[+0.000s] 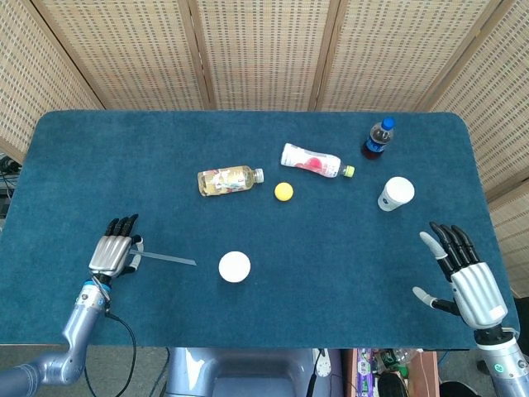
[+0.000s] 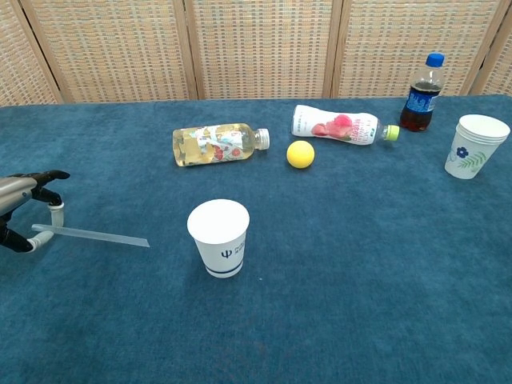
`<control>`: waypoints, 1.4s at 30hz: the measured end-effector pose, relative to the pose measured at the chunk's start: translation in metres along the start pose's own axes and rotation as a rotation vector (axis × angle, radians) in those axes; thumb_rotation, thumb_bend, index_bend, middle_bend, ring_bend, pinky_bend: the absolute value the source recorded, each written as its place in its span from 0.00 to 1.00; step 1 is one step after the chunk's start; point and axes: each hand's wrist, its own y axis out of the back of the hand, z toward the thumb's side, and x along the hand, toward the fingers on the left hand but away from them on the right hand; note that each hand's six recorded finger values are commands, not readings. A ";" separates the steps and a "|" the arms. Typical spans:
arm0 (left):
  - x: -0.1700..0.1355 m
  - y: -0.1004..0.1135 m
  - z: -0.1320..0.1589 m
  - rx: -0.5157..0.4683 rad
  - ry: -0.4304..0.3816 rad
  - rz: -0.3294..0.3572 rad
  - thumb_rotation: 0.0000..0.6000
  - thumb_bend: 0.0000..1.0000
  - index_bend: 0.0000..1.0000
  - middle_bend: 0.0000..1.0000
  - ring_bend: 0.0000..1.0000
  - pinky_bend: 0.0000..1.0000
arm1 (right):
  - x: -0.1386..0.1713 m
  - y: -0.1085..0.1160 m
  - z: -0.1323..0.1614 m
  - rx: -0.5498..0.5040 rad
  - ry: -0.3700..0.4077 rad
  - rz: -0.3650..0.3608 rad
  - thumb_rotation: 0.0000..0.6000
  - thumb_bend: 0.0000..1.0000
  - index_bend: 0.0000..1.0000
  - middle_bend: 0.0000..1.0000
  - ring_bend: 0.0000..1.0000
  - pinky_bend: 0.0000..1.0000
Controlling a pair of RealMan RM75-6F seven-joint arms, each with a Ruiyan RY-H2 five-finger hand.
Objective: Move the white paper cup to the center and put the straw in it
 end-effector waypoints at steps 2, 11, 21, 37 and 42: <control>0.000 0.006 -0.001 0.009 -0.004 0.024 1.00 0.47 0.57 0.00 0.00 0.00 | 0.000 0.000 0.000 0.000 0.001 0.000 1.00 0.10 0.10 0.00 0.00 0.00; -0.004 0.088 -0.018 0.144 -0.036 0.251 1.00 0.47 0.57 0.00 0.00 0.00 | 0.000 0.001 0.000 0.010 0.000 -0.009 1.00 0.09 0.10 0.00 0.00 0.00; -0.024 0.180 0.033 0.549 -0.339 0.559 1.00 0.47 0.57 0.00 0.00 0.00 | -0.001 -0.001 0.000 0.020 -0.008 -0.006 1.00 0.09 0.10 0.00 0.00 0.00; -0.026 0.182 0.138 0.969 -0.558 0.752 1.00 0.47 0.58 0.00 0.00 0.00 | -0.001 -0.001 -0.002 0.018 -0.013 0.000 1.00 0.09 0.10 0.00 0.00 0.00; -0.029 0.176 0.167 1.027 -0.621 0.777 1.00 0.47 0.58 0.00 0.00 0.00 | -0.001 0.000 -0.003 0.015 -0.016 0.000 1.00 0.09 0.10 0.00 0.00 0.00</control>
